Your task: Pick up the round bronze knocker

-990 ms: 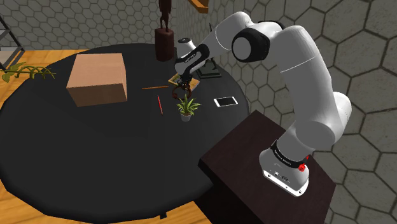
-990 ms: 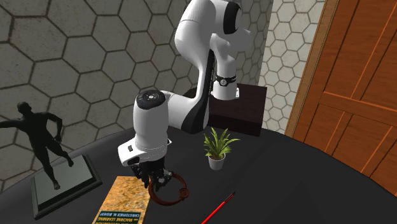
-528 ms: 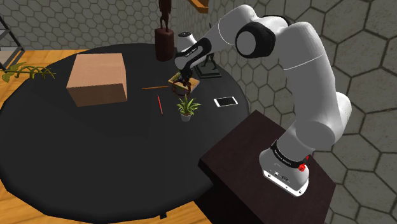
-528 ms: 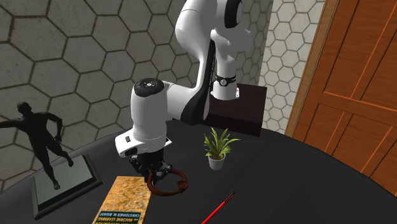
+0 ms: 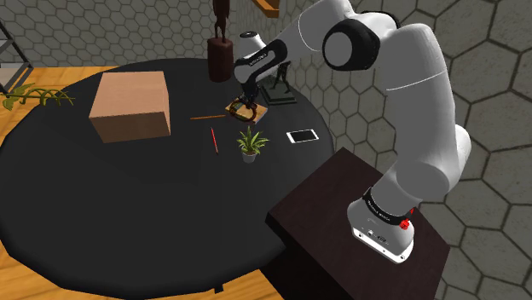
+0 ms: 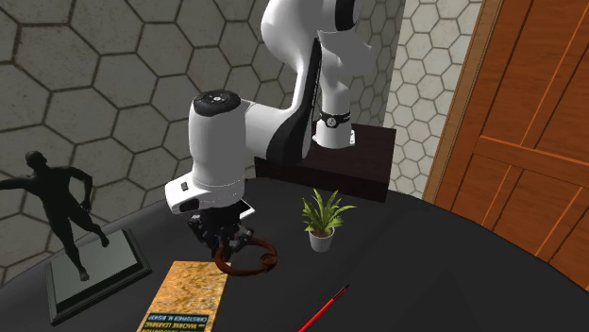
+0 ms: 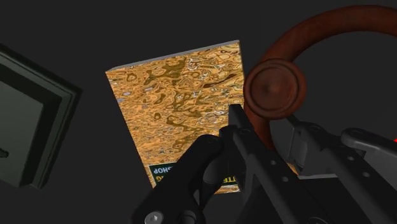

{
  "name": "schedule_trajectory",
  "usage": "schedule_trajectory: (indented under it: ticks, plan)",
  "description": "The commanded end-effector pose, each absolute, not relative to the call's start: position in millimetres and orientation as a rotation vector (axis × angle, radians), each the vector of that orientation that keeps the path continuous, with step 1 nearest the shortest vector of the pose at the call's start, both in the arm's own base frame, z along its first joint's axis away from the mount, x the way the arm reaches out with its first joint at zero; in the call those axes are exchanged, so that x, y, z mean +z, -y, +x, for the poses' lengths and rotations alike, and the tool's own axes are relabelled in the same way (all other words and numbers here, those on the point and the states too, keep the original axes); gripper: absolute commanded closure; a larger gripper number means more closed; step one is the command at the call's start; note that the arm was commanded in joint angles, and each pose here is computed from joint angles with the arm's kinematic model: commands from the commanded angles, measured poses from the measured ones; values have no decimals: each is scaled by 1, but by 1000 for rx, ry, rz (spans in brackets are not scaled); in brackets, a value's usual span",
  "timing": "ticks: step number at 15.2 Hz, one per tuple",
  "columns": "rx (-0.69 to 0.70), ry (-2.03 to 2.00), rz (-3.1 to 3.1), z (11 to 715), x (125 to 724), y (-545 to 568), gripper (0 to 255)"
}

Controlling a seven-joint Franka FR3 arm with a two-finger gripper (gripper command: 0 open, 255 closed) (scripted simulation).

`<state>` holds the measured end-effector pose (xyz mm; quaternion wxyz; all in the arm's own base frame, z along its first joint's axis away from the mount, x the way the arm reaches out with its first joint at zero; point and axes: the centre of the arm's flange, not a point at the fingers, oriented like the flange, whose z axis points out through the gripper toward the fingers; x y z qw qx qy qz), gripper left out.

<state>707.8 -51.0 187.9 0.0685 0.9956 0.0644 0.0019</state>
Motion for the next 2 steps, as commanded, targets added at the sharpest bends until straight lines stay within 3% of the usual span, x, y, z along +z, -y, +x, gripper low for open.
schedule_trajectory:
  ticks: [1,2]
  plan:
    - [5,-194,2998,708,194,51,255]
    - [5,-194,2998,708,194,51,255]
